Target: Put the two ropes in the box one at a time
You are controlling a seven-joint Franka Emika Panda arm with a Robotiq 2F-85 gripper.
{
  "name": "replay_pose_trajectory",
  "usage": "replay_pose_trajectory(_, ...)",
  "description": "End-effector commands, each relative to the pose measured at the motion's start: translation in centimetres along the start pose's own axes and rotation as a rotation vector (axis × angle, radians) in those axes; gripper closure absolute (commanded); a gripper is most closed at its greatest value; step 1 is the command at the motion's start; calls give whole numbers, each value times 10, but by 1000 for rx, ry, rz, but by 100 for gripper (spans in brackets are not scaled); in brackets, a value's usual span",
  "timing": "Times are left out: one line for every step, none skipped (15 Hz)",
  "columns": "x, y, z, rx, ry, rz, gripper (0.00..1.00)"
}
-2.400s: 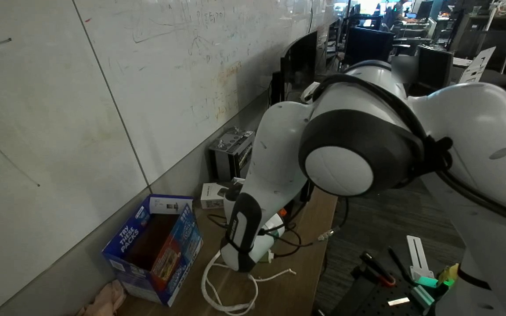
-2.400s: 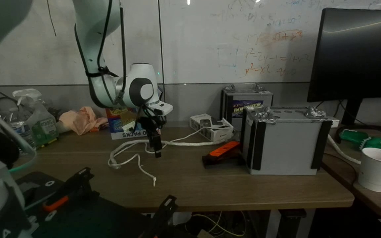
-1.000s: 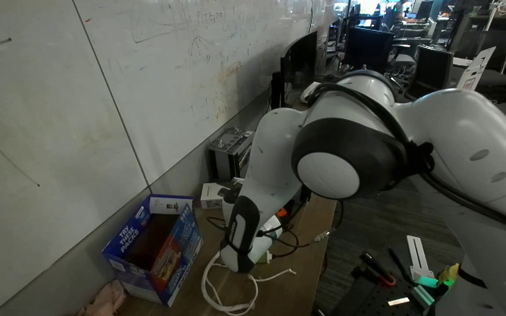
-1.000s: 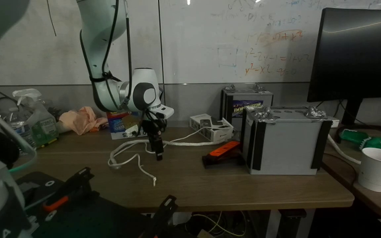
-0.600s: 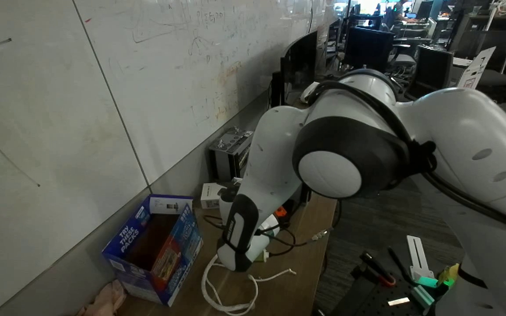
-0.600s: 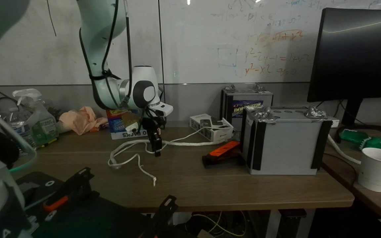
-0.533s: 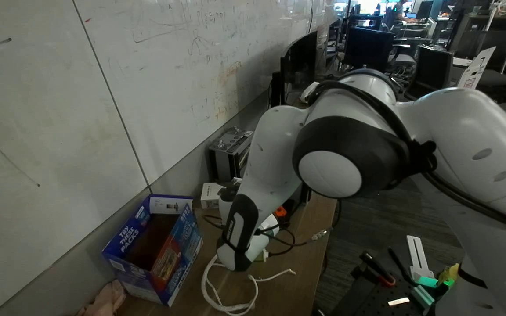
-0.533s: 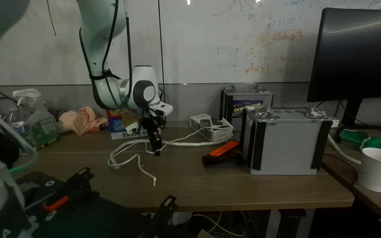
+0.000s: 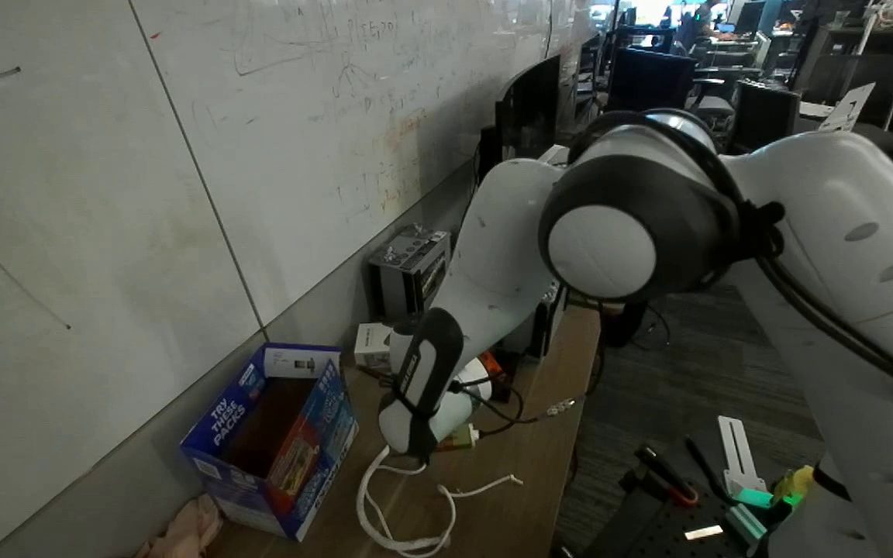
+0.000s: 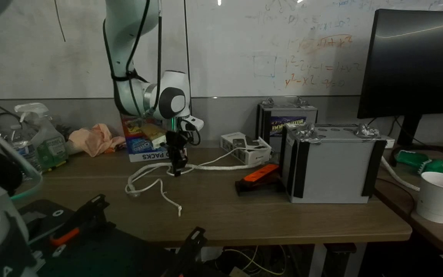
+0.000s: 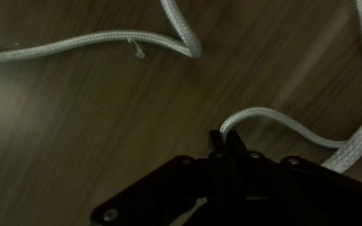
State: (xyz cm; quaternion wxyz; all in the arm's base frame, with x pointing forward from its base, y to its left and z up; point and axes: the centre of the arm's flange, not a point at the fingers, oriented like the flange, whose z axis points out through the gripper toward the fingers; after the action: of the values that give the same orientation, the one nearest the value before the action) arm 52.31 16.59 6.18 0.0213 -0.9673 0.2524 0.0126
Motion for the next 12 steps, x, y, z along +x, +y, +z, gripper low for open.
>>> replay_pose_trajectory(-4, 3, -83, 54, -102, -134, 91)
replay_pose_trajectory(-6, 0, -100, 61, -118, -164, 93)
replay_pose_trajectory(-9, -3, -119, 78, -129, -190, 92)
replay_pose_trajectory(-11, -6, -140, 97, -139, -206, 93)
replay_pose_trajectory(-14, -9, -163, 121, -139, -212, 91)
replay_pose_trajectory(-17, -13, -185, 148, -141, -205, 92)
replay_pose_trajectory(-20, -17, -209, 182, -137, -190, 91)
replay_pose_trajectory(-24, -22, -232, 218, -128, -158, 93)
replay_pose_trajectory(-29, -27, -256, 253, -115, -133, 92)
replay_pose_trajectory(-33, -30, -280, 293, -102, -118, 94)
replay_pose_trajectory(-38, -36, -304, 338, -79, -95, 93)
replay_pose_trajectory(-43, -39, -329, 386, -56, -71, 93)
